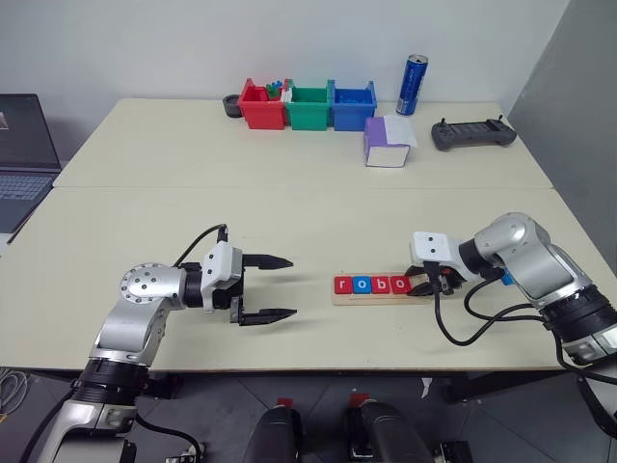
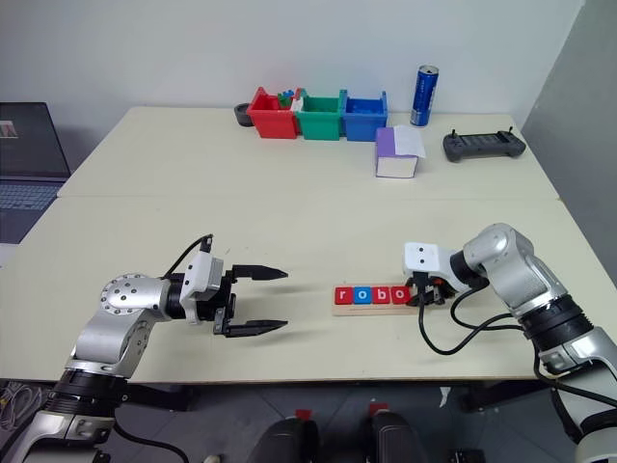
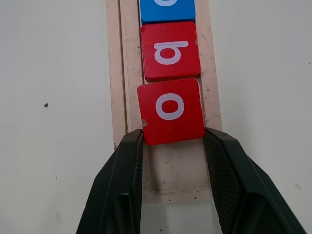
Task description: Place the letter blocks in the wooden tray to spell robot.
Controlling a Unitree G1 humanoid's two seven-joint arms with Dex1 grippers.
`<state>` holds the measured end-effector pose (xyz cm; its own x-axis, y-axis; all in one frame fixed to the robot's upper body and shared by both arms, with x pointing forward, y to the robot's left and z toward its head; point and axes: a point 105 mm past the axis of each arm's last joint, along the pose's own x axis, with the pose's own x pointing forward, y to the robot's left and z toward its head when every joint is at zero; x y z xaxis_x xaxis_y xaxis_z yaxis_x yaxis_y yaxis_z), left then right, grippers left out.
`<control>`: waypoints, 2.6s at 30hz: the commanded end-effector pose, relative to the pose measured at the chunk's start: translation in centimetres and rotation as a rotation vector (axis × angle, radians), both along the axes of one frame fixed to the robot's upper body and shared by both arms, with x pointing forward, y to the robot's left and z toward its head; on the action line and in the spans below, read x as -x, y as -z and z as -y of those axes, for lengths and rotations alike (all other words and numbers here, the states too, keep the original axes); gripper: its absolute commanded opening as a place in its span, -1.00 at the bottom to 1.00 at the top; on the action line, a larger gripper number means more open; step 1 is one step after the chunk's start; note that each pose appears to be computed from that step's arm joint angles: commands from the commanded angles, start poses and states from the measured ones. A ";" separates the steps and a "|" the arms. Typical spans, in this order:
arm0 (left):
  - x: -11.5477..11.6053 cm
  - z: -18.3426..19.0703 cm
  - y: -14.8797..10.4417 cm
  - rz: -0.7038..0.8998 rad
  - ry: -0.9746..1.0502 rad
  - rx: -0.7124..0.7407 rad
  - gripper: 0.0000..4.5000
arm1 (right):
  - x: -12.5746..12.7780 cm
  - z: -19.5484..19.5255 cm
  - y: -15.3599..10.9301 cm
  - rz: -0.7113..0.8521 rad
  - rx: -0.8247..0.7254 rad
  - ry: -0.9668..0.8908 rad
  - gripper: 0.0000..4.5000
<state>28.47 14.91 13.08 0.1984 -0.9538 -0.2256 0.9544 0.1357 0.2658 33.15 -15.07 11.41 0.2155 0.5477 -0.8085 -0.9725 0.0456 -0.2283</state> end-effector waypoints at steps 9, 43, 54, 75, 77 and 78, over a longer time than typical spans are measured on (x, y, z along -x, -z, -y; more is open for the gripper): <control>0.0 0.0 -0.7 0.037 0.003 0.004 1.00 | -0.4 -0.3 -1.2 0.047 0.011 -0.012 -0.35; -0.1 -0.4 -0.5 0.038 -0.016 0.011 1.00 | -0.3 -0.4 -1.6 0.033 0.017 0.014 -0.35; -0.2 -0.1 -0.6 0.037 -0.008 0.014 1.00 | -0.1 -0.2 -1.4 0.032 0.026 0.026 -0.35; -0.4 -0.2 -0.6 0.043 -0.006 0.007 1.00 | -0.3 -0.7 -2.6 0.069 -0.017 0.005 0.85; -0.5 -0.2 -0.7 0.045 -0.005 0.008 1.00 | -0.1 -0.7 -3.4 0.071 -0.032 -0.010 0.99; -0.5 -0.2 -0.7 0.045 -0.004 0.008 1.00 | 0.0 -0.6 -4.0 0.075 -0.044 -0.017 0.99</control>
